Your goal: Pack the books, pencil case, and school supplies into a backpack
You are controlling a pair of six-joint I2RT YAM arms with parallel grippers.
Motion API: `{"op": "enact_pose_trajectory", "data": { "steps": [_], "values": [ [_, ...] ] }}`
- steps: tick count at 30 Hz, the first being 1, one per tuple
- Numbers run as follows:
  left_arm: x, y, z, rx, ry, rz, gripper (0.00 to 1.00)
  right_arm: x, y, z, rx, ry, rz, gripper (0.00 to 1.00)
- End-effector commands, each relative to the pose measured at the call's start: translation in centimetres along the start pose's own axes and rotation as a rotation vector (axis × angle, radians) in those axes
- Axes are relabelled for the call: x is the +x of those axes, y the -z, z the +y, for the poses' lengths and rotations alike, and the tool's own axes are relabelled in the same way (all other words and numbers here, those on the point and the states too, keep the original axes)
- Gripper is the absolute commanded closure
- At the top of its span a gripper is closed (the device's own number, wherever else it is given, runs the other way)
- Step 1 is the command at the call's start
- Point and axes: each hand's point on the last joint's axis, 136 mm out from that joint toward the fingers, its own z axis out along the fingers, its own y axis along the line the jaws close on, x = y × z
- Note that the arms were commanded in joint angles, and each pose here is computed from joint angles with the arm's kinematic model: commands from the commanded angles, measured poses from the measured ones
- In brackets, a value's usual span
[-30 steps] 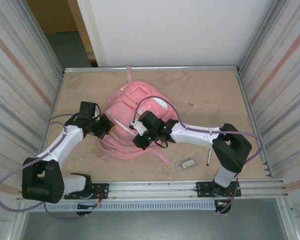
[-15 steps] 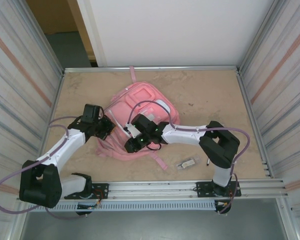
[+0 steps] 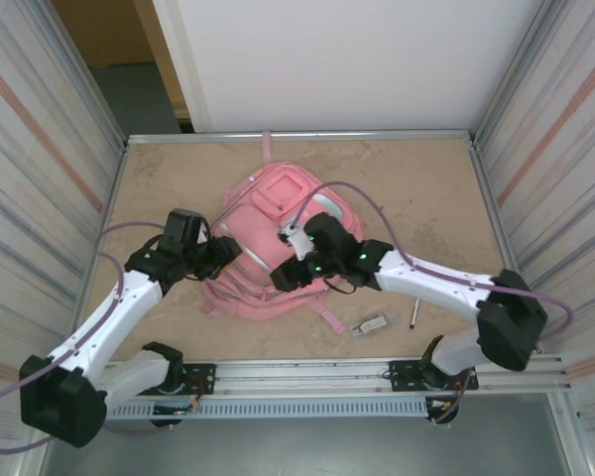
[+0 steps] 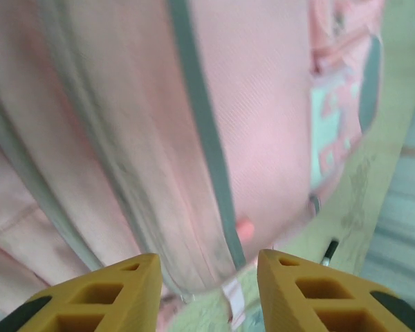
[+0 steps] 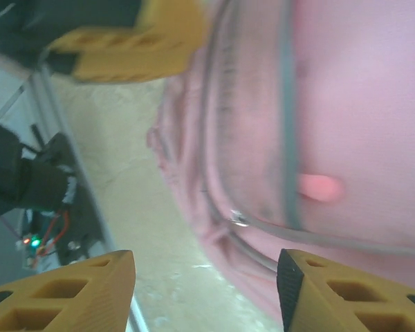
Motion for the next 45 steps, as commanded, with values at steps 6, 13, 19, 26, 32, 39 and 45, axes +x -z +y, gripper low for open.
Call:
{"op": "enact_pose_trajectory", "data": {
  "steps": [6,13,19,26,32,39,45],
  "values": [
    [5.3,-2.0,0.2,-0.183,-0.318,0.057,0.61,-2.9,5.1,-6.4,0.249,0.010,-0.167,0.40],
    [6.8,-4.0,0.5,-0.373,-0.419,0.063,0.60,-3.8,5.6,-7.4,0.252,-0.039,-0.227,0.40],
    [7.1,-5.9,1.5,-0.498,-0.447,0.076,0.60,-3.0,4.9,-7.8,0.253,-0.061,-0.211,0.40],
    [8.3,-6.2,3.9,-0.631,-0.355,0.077,0.62,-2.9,5.0,-8.0,0.263,-0.060,-0.210,0.39],
    [8.5,-7.0,4.3,-0.638,-0.369,0.059,0.89,-2.8,4.8,-7.9,0.253,-0.067,-0.210,0.39],
    [9.4,-7.2,0.9,-0.502,-0.447,0.140,1.00,-1.8,3.9,-8.2,0.237,-0.166,-0.176,0.39],
    [9.9,-6.5,-3.5,-0.182,-0.465,0.102,1.00,0.7,0.2,-6.7,0.040,-0.707,-0.072,0.41]
  ]
}}
